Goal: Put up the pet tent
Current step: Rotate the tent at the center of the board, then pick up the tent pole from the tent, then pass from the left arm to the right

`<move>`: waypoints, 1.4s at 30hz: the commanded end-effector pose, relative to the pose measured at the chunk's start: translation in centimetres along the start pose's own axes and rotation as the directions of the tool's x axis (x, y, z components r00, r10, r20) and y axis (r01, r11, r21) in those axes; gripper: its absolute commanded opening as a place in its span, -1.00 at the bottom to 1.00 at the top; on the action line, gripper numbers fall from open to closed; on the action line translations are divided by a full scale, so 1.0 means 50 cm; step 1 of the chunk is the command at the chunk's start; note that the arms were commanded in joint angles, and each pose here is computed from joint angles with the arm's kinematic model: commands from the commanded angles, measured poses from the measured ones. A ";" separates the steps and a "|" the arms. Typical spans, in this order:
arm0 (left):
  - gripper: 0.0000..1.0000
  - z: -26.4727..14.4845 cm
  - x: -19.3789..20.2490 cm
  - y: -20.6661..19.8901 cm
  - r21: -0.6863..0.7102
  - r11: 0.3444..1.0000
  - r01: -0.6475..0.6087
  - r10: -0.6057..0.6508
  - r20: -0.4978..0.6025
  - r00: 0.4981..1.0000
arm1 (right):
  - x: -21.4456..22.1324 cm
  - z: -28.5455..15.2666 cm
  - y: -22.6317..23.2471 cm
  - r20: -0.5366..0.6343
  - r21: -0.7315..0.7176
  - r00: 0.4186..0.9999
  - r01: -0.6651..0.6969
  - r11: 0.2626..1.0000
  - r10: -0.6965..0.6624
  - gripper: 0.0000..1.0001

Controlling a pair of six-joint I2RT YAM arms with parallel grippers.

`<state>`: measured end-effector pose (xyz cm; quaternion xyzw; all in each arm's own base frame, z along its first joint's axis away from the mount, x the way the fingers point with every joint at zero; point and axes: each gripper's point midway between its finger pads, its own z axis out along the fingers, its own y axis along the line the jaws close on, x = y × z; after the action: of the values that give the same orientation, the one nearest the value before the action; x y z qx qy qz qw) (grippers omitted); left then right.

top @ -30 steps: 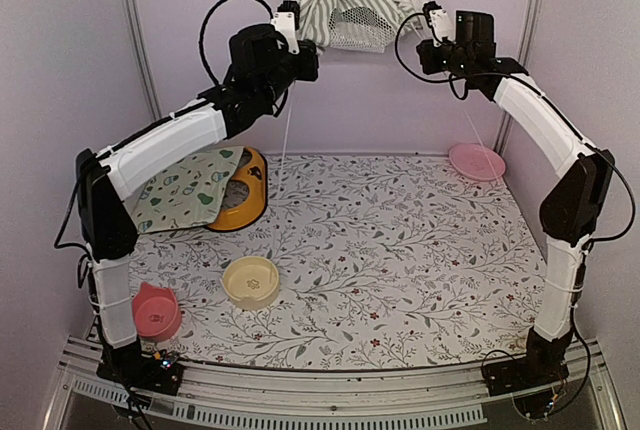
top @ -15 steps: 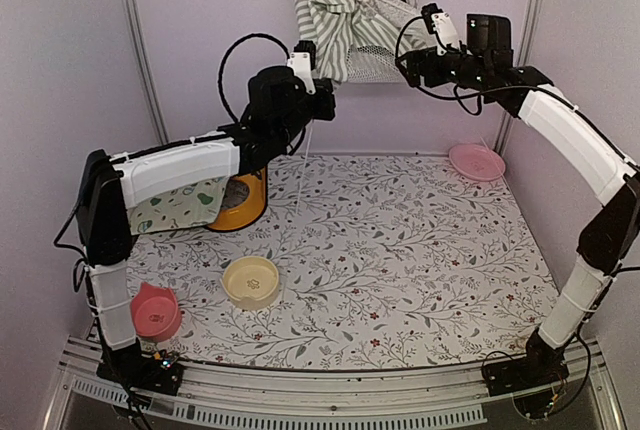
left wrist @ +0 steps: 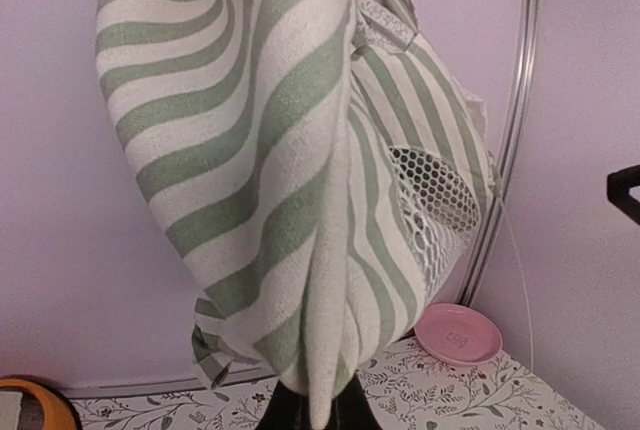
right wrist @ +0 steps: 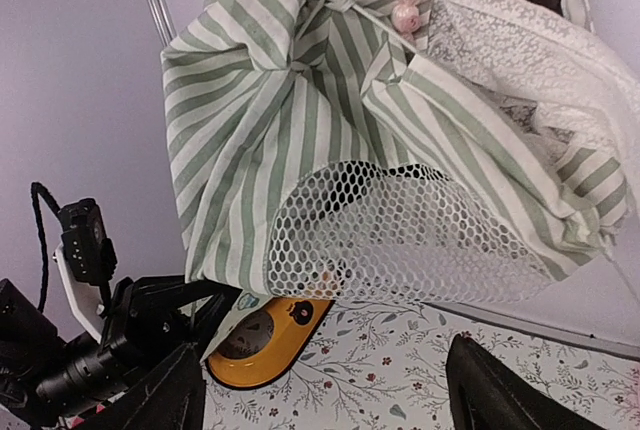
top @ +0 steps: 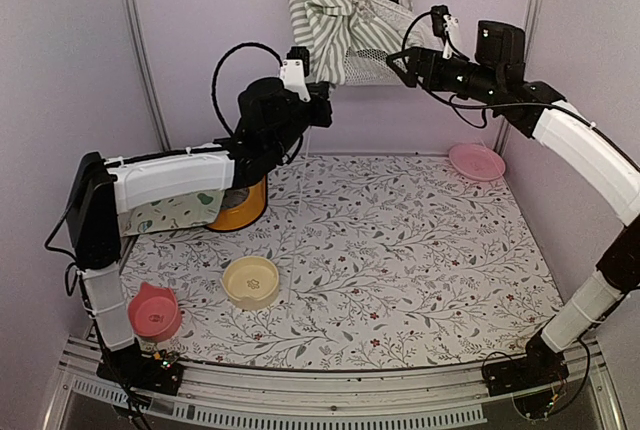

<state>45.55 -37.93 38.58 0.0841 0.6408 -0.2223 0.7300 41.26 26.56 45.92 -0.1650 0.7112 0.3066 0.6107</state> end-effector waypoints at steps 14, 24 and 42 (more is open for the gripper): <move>-1.00 -0.047 -0.045 -0.093 0.130 0.991 -0.021 0.008 0.102 0.995 | 0.048 0.155 0.062 -0.015 -0.108 0.979 -0.202 0.973 0.201 0.61; -1.00 -0.052 -0.023 -0.103 0.137 0.990 -0.038 0.026 0.087 0.996 | 0.048 0.125 0.110 -0.008 -0.123 0.982 -0.190 0.974 0.191 0.53; -1.00 -0.083 0.007 -0.119 0.131 0.984 -0.117 0.103 0.104 0.989 | 0.118 0.162 0.105 -0.088 0.019 0.969 -0.229 0.973 0.229 -0.03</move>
<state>41.31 -41.72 35.25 0.1541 0.6231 -0.2175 0.7353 42.45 36.63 41.56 -0.1090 0.7408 0.3793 0.5435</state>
